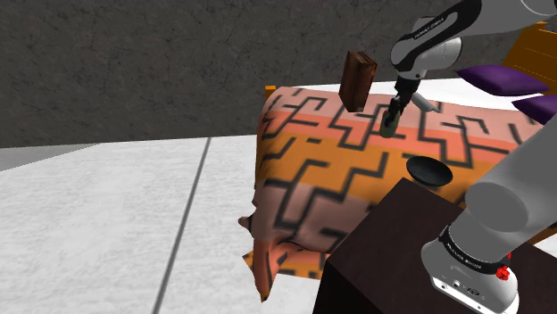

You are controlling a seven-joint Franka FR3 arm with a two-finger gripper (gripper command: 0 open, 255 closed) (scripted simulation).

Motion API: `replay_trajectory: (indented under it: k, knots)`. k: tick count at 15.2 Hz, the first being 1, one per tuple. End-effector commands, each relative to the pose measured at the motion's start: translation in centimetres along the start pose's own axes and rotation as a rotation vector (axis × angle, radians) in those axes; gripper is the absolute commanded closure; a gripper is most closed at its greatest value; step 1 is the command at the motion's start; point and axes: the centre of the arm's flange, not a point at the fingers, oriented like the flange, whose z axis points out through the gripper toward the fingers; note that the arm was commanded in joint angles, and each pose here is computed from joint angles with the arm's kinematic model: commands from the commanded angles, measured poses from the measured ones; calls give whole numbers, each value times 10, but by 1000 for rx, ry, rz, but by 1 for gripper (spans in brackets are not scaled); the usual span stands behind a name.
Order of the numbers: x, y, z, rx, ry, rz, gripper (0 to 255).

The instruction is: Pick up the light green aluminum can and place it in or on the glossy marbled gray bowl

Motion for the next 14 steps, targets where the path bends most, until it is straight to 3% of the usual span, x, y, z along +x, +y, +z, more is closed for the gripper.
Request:
replay_trajectory:
  k: [1, 14]
  knots:
    - [-27, 4, -1, 0, 1, -1, 255]
    - [-196, 28, -16, 0, 1, -1, 255]
